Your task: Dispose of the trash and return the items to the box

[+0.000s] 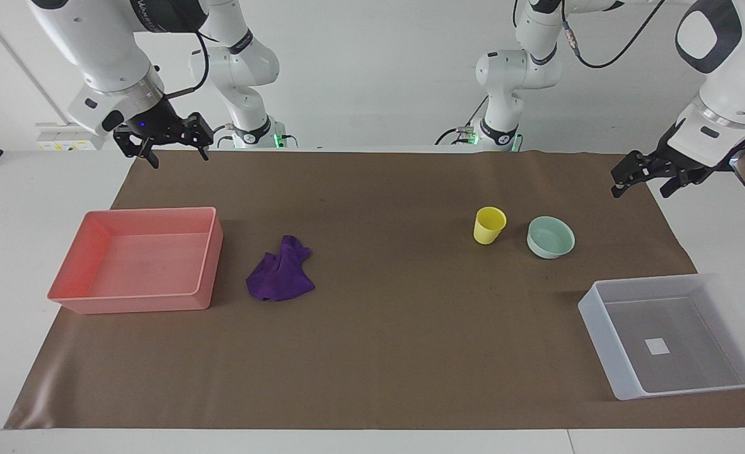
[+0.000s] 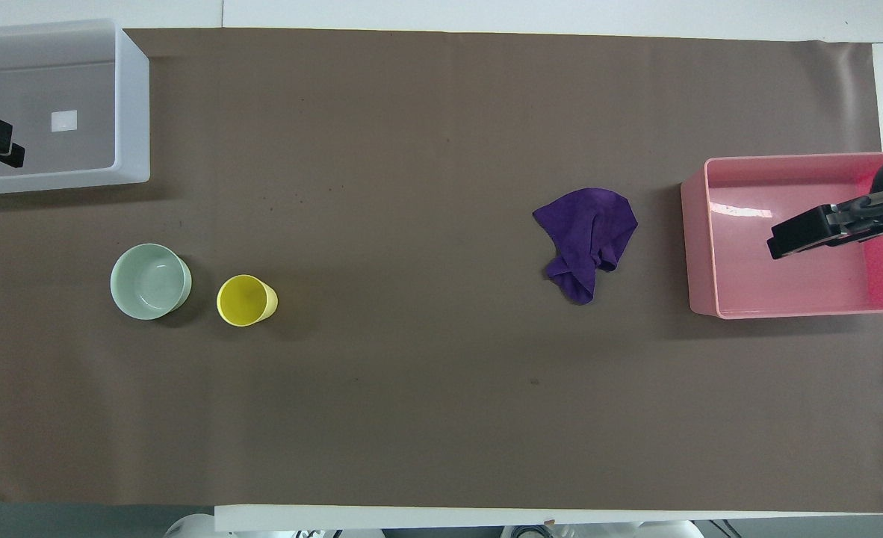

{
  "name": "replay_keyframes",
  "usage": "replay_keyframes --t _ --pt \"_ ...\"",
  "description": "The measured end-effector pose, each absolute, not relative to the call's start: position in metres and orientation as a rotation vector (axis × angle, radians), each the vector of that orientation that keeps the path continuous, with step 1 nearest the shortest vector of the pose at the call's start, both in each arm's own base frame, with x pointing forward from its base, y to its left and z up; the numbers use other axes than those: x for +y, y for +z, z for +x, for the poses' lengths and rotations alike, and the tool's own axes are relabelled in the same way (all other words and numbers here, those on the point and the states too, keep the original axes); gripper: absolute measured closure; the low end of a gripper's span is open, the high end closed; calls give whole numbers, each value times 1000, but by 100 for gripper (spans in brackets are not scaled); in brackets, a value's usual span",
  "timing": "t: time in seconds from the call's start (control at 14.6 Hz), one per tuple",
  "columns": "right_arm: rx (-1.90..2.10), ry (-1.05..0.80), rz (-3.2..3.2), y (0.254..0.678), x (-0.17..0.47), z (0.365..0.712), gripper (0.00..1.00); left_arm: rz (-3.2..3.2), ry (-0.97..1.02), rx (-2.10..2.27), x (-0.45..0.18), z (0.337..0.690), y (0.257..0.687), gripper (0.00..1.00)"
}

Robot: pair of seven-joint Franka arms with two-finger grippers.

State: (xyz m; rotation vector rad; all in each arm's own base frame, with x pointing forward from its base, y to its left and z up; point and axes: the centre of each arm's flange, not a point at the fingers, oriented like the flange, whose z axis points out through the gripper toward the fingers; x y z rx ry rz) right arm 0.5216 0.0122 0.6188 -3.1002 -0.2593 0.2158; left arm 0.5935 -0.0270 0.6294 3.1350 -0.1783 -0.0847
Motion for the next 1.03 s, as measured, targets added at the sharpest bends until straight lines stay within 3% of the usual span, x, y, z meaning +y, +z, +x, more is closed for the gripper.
replay_keyframes --t 0.62,0.76,1.03 --pt "-268 160 -3100 613 16 528 0 3135 -86 -158 -19 592 627 0" --pt "-295 122 -3082 599 30 536 0 3134 -41 -138 -14 586 603 0" --pt "-319 81 -3084 536 83 564 0 3126 9 -67 -7 540 506 0"
